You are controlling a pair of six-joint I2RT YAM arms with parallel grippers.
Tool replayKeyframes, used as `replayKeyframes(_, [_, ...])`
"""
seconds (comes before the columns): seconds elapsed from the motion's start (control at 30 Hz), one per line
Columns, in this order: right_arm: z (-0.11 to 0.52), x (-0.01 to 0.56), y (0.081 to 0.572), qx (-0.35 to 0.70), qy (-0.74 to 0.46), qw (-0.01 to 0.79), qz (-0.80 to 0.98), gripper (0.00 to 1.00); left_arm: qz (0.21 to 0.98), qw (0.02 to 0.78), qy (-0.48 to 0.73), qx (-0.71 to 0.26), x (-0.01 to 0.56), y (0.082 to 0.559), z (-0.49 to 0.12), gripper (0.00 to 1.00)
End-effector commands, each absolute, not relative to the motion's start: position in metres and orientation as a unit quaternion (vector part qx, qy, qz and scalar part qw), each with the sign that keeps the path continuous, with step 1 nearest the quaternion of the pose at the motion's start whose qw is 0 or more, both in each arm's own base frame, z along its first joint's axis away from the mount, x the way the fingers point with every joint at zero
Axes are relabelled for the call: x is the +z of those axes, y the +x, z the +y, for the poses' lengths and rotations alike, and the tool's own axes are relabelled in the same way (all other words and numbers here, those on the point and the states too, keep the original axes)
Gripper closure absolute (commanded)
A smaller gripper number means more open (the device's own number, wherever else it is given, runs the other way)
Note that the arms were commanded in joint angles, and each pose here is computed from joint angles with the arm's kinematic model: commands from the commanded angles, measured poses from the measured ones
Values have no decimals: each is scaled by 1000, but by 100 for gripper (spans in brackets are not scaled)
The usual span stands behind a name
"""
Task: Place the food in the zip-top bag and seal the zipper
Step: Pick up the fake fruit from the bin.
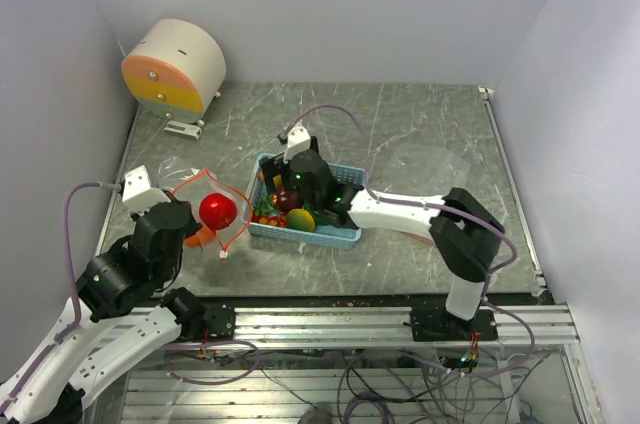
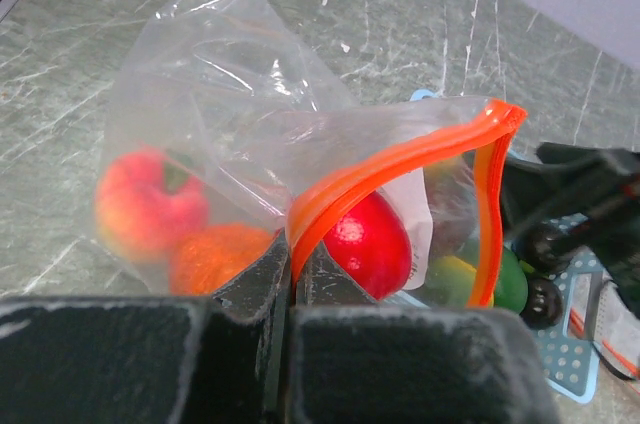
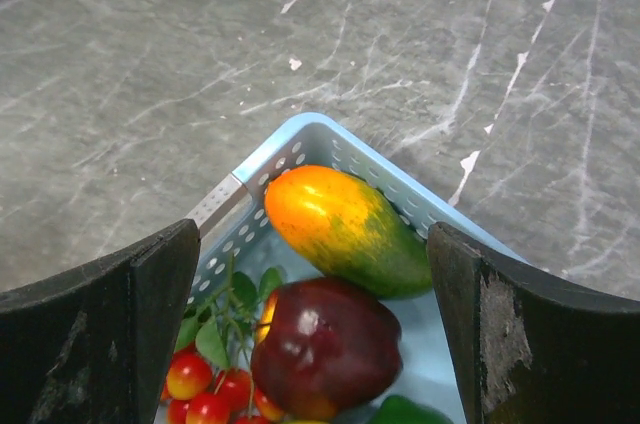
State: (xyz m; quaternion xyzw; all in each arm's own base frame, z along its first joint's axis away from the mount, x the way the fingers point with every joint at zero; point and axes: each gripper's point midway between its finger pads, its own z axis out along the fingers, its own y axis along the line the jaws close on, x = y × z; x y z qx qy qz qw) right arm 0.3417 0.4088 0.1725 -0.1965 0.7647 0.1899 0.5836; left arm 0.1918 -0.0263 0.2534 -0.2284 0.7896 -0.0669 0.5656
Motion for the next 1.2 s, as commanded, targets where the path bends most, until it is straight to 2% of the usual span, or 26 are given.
replayKeyframes(0.0, [429,145,354,161,-238,563,775,5,770,584,-245,-79,268,191,-21,93])
replayKeyframes(0.2, [441,121,364,150,-252,540,789,7,775,578,-243,-74,267,192,-22,93])
replayKeyframes(0.37, [436,84,370,105,-257,515,811,9,773,581,-243,-80,268,191,-22,93])
replayKeyframes(0.63, [424,58,385,25,-254,510,821,11,771,584,-241,-85,269,190,-22,93])
replayKeyframes(0.73, [420,54,387,6,-253,512,821,19,772,583,-241,-84,269,190,-22,93])
replayKeyframes(0.87, [415,49,389,-17,-252,513,821,24,771,583,-242,-87,269,189,-22,93])
replayKeyframes(1.03, [408,69,386,-13,-233,530,815,53,770,584,-240,-89,269,190,-23,93])
replayKeyframes(1.17, [402,107,379,22,-210,558,802,57,773,581,-241,-84,267,190,-23,93])
